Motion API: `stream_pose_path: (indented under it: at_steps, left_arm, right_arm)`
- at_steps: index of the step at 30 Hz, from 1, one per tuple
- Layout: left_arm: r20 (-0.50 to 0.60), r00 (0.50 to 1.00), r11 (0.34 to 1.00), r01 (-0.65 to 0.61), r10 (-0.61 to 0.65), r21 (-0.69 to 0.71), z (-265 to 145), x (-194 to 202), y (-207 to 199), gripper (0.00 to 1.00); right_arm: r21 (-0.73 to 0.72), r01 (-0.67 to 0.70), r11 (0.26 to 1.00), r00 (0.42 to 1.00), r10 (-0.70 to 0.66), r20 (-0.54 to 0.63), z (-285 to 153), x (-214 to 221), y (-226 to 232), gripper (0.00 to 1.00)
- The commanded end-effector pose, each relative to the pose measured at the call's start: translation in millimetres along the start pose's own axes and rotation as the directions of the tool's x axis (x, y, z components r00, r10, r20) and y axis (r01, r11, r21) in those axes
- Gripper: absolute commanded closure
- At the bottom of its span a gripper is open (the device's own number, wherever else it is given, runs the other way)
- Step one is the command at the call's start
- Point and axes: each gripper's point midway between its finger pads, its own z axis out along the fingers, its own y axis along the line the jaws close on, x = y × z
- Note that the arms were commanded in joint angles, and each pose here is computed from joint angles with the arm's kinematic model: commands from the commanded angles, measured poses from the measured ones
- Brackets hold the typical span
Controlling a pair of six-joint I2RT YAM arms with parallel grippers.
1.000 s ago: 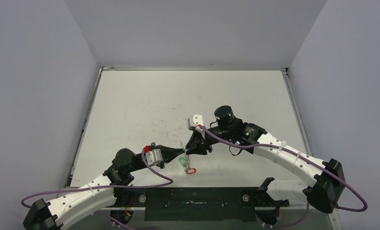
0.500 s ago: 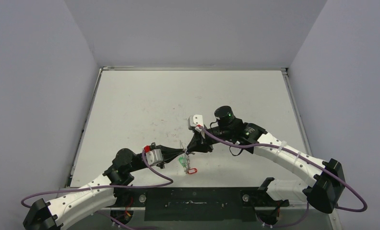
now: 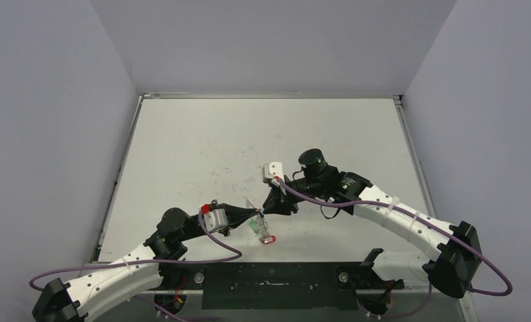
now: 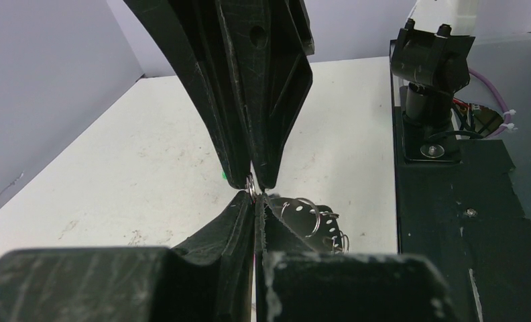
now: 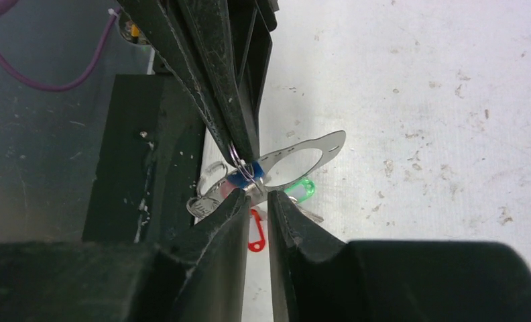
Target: Put the keys on the keyring
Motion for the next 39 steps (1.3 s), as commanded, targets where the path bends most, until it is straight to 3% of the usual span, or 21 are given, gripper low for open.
stream_pose_path:
  at_steps: [1, 4, 12, 25, 31, 39]
  left_arm:
    - [0.105, 0.993, 0.998, -0.055, 0.055, 0.0, 3, -34, 3, 1.0]
    - [0.104, 0.993, 0.999, -0.053, 0.053, 0.002, 3, -34, 2, 1.0]
    - [0.102, 0.993, 0.999, -0.053, 0.052, 0.008, 3, -35, 1, 1.0]
    - [0.096, 0.994, 0.998, -0.055, 0.054, 0.009, 3, -35, 1, 1.0]
    - [0.094, 0.994, 0.998, -0.055, 0.054, 0.009, 4, -35, 2, 1.0]
    - [0.076, 0.996, 0.998, -0.054, 0.055, -0.013, 2, -32, 5, 1.0]
  right_arm:
    - [0.042, 0.061, 0.997, 0.998, -0.062, 0.025, -7, -10, -6, 0.7]
    - [0.054, 0.095, 0.994, 0.993, -0.099, 0.071, -11, -22, -5, 0.53]
    - [0.024, 0.095, 0.995, 0.981, -0.098, 0.165, -5, -42, -3, 0.53]
    - [-0.047, 0.061, 0.997, 0.99, -0.055, 0.132, 8, -30, 0, 0.73]
    - [-0.072, 0.074, 0.995, 0.989, -0.063, 0.137, 8, -30, 4, 0.99]
    - [-0.057, 0.092, 0.994, 0.988, -0.085, 0.125, 1, -30, 7, 1.0]
